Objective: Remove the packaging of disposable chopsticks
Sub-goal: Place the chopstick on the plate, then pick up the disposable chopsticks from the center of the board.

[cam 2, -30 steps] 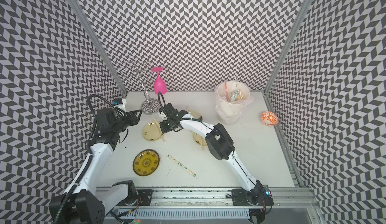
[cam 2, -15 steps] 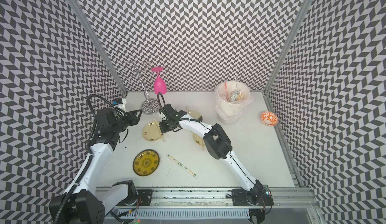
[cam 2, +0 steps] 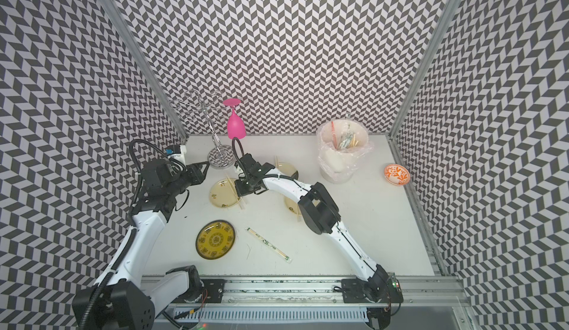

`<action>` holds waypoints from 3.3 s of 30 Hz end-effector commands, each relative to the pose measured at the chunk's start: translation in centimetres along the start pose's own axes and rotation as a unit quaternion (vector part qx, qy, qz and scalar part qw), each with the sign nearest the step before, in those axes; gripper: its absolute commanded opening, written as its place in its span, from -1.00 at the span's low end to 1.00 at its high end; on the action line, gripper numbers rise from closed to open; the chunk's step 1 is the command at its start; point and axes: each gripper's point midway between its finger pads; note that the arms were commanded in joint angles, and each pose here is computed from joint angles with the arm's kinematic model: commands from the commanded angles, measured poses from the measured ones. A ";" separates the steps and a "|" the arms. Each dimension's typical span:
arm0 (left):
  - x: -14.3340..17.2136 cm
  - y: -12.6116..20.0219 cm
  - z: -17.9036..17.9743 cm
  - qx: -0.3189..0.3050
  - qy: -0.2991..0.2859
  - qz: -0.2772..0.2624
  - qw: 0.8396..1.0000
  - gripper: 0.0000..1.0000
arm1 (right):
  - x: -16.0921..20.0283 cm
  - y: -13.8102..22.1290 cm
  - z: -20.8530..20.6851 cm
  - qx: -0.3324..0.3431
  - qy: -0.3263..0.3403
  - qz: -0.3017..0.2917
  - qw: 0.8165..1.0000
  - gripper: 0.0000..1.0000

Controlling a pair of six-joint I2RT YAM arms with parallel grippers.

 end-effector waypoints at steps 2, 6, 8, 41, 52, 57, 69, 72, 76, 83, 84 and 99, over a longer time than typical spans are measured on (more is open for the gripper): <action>-0.8 0.5 -0.5 0.009 -0.007 -0.018 1.000 -0.22 | -0.1 -0.7 -0.4 -0.003 -0.011 0.003 1.000 -0.96; -0.8 0.5 -0.6 0.010 -0.008 -0.018 1.000 -0.22 | 0.1 -0.9 -0.7 0.000 -0.015 0.010 1.000 -0.94; -0.9 0.6 -0.6 0.009 -0.009 -0.019 1.000 -0.22 | 0.3 -1.1 -0.8 0.002 -0.016 0.012 1.000 -0.94; -0.8 0.7 0.1 -0.009 -0.013 -0.021 1.000 -0.22 | -3.7 4.8 2.7 -0.003 0.005 -0.059 0.998 -0.58; -1.5 1.2 -4.3 -0.018 -0.195 -0.050 0.979 -0.15 | -5.0 20.6 4.4 0.035 0.043 -0.168 0.984 -0.43; -0.1 4.1 -12.9 0.075 -0.400 -0.117 0.906 0.17 | -2.0 28.3 0.8 0.046 0.039 -0.237 0.969 -0.43; 19.2 8.6 -22.2 0.395 -0.692 0.005 0.605 0.49 | 5.1 40.5 -4.3 0.082 0.042 -0.378 0.921 -0.29; 23.8 7.7 -21.4 0.405 -0.723 0.087 0.554 0.38 | 5.6 41.5 -4.1 0.079 0.046 -0.395 0.914 -0.29; 25.8 6.7 -21.6 0.423 -0.720 0.133 0.534 0.29 | 5.7 42.2 -3.8 0.074 0.051 -0.405 0.910 -0.29; 30.5 5.5 -18.5 0.421 -0.732 0.236 0.482 0.24 | 6.0 42.5 -3.3 0.063 0.059 -0.412 0.907 -0.30; 31.0 5.1 -17.7 0.409 -0.738 0.248 0.476 0.23 | 6.0 42.4 -3.2 0.060 0.060 -0.411 0.908 -0.30; 34.5 4.5 -14.3 0.389 -0.723 0.364 0.440 -0.32 | 6.8 42.6 -2.6 0.038 0.075 -0.420 0.904 -0.30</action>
Point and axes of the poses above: each gripper's point midway between its finger pads, its own y axis back along the fingers, its own z axis along the line the jaws close on, x = y × z, and after that the axes turned 8 degrees about -y, right-handed
